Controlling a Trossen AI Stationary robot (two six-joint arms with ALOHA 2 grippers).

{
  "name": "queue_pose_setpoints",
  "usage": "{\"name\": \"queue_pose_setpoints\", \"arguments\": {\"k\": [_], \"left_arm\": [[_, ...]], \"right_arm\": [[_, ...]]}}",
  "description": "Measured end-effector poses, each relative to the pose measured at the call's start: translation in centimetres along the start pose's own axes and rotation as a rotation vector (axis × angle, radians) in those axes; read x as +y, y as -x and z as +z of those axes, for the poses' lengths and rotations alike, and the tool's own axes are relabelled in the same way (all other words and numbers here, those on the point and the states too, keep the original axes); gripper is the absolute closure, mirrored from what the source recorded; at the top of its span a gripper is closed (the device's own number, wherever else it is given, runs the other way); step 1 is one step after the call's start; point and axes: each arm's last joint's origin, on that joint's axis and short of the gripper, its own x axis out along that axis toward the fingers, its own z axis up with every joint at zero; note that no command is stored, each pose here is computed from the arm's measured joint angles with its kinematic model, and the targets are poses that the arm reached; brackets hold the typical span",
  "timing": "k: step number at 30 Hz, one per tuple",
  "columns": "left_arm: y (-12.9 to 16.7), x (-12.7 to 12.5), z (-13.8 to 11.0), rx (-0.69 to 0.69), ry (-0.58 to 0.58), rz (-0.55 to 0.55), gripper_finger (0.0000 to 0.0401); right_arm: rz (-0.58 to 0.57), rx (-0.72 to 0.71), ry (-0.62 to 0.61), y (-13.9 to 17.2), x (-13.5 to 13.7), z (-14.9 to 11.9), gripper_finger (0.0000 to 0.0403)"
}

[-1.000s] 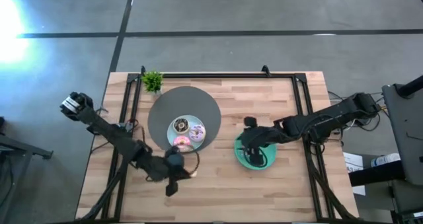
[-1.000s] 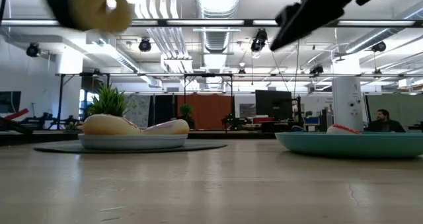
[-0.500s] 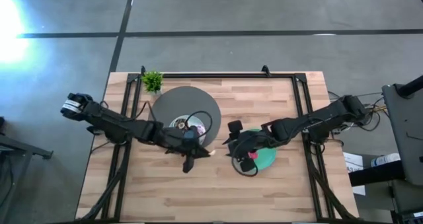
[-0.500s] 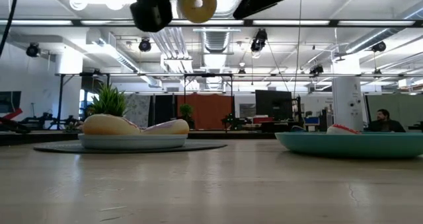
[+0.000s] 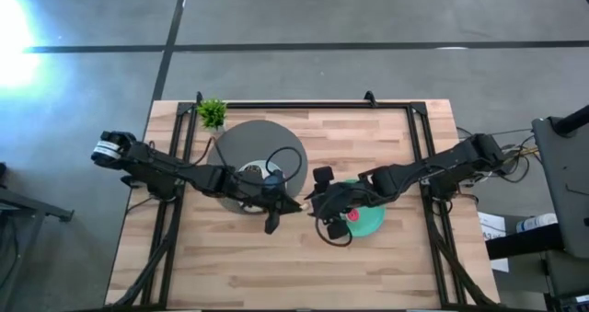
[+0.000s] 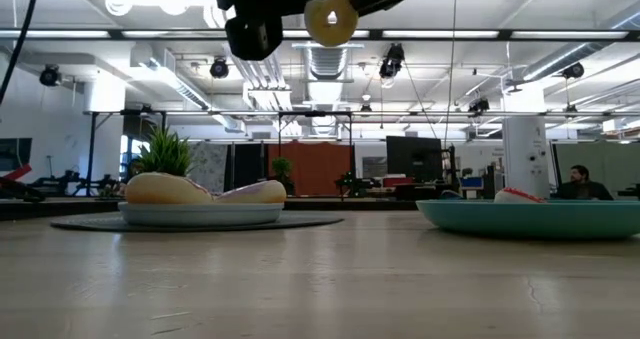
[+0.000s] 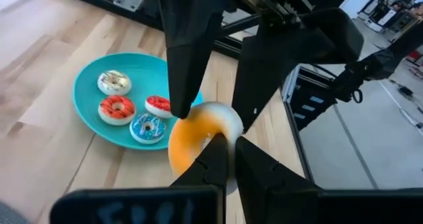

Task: Pick & Place donuts
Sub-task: Put the small yellow donut on the green plate

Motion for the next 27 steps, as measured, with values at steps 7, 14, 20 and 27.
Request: {"name": "queue_pose_setpoints", "arguments": {"k": [7, 14, 20, 27], "left_arm": [[0.01, 0.00, 0.19, -0.014, 0.002, -0.012, 0.0401], [0.02, -0.13, 0.47, -0.042, 0.003, -0.026, 0.0401], [0.01, -0.04, 0.44, -0.044, 0.013, -0.009, 0.0398], [0.03, 0.29, 0.22, -0.043, 0.070, 0.061, 0.0334]], "right_arm": [[0.000, -0.004, -0.036, -0.01, 0.00, 0.03, 0.0241], [0.000, 0.003, -0.040, -0.41, 0.03, -0.04, 0.0292], [0.007, 0.016, -0.107, -0.54, 0.06, -0.18, 0.0340], [0.010, 0.086, -0.226, -0.08, 0.06, -0.84, 0.0388]]}}
